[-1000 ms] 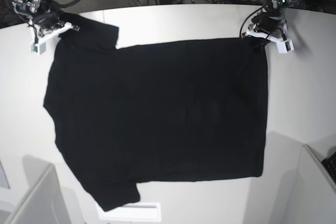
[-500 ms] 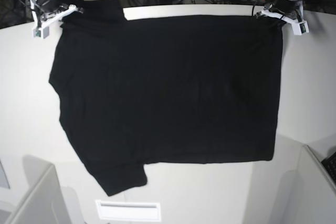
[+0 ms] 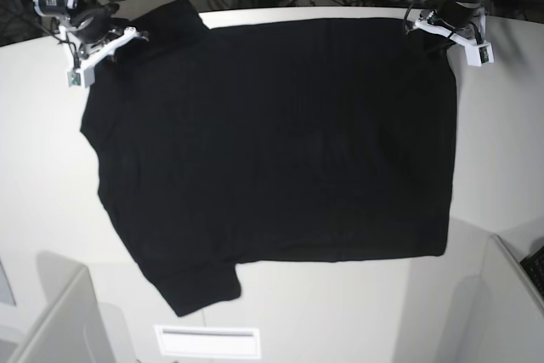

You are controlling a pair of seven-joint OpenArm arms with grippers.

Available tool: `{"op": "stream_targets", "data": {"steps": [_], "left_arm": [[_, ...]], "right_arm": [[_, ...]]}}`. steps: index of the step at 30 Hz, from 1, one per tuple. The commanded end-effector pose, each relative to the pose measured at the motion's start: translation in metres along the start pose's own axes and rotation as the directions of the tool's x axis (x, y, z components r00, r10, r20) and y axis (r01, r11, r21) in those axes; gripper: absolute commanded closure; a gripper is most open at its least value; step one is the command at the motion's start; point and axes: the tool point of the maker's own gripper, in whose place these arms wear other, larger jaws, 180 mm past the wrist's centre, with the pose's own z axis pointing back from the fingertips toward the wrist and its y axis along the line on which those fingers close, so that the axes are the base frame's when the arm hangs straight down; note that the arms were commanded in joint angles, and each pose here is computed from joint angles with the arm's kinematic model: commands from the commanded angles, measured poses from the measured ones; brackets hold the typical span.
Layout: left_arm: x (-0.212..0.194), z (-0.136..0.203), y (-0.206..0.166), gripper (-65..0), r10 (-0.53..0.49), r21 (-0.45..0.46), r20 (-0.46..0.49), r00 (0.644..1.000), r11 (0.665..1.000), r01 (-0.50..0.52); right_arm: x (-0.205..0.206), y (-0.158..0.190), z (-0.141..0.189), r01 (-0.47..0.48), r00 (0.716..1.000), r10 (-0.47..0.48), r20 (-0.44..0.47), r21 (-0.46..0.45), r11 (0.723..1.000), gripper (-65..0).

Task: Fold the T-shirt properly
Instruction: 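Pull the shoulder corners with both grippers, folding the sleeve inward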

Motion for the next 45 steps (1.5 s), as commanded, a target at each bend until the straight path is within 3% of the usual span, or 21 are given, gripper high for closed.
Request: {"op": "stream_targets", "data": {"steps": [1,13,18,23,41,45], "left_arm": [[0.013,0.001,-0.006,0.0,-0.010,-0.019,0.042,0.999,1.000,0.011],[0.042,-0.014,-0.027,0.0,0.046,-0.065,0.133,0.990,0.997,-0.038],[0.057,-0.018,-0.033,0.0,0.067,-0.080,0.174,0.983,0.995,-0.054],[0.067,-0.022,-0.027,0.0,0.116,-0.040,0.197,0.974,0.993,-0.110],[0.081,-0.043,-0.019,0.0,0.172,-0.023,0.215,0.961,0.985,-0.171],[0.080,-0.045,-0.018,0.0,0.177,-0.021,0.210,0.962,0.984,-0.176]], "right_arm": [[0.013,0.001,0.004,-0.034,0.998,0.034,0.046,0.006,0.999,0.0],[0.064,0.004,0.001,-0.086,0.987,0.085,0.137,0.004,0.996,0.0],[0.085,0.001,0.001,-0.109,0.986,0.109,0.128,-0.007,0.994,0.0],[0.108,0.003,0.001,-0.108,0.982,0.108,0.157,-0.006,0.994,0.0],[0.148,0.048,-0.049,-0.078,0.991,0.061,0.116,0.147,0.986,0.0],[0.159,0.055,-0.054,-0.093,0.985,0.068,0.157,0.161,0.983,0.0]]}}
